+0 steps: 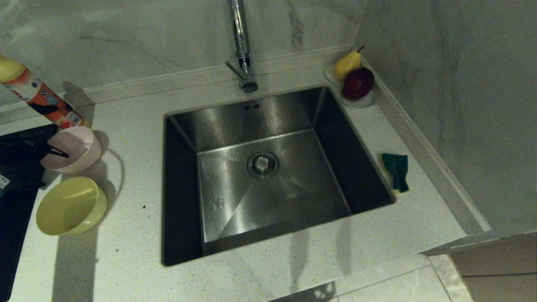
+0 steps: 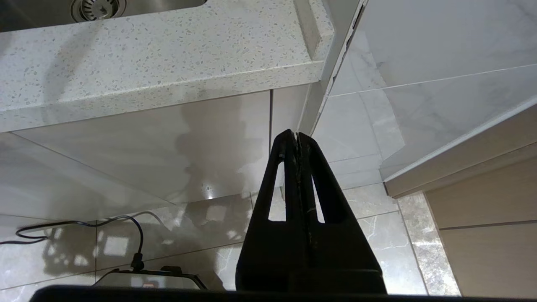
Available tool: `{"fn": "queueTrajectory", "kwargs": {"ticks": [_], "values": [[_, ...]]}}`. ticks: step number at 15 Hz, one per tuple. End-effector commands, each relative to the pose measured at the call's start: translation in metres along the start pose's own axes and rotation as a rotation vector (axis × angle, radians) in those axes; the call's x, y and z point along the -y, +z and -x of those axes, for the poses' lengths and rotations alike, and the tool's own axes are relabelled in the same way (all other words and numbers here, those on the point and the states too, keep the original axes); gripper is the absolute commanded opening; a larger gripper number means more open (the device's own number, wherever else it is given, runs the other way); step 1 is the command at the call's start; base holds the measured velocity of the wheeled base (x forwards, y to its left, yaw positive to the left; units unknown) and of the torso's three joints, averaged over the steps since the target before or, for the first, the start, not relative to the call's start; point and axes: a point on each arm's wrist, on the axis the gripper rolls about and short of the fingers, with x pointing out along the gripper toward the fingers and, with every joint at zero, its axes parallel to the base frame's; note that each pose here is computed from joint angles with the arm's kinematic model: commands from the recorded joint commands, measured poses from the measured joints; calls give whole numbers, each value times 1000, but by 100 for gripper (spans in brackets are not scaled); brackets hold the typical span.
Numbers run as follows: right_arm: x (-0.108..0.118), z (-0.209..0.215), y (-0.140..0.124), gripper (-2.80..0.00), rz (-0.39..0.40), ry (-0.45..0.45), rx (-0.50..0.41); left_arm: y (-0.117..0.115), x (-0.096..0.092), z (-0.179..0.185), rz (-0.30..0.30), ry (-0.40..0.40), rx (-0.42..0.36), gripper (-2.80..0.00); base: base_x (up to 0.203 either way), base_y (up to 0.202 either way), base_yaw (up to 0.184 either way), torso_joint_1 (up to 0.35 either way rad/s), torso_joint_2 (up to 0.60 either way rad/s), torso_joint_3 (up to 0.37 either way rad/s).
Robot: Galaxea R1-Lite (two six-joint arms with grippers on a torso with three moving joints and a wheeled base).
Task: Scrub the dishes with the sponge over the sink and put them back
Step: Place the bowl on the bowl
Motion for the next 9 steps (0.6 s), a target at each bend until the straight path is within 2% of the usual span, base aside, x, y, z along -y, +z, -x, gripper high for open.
{"fn": "queueTrajectory", "kwargs": {"ticks": [1,5,9], "values": [[0,0,0,-280,0,1,3,0,-1,-3,5,8,-3,-280,0,0,0,0,0,0],[0,0,0,-280,0,1,1,0,-1,-4,7,8,-7,-280,0,0,0,0,0,0],[0,0,0,-280,0,1,2,-3,8,27,-9,-17,45,-280,0,0,0,0,0,0]]}}
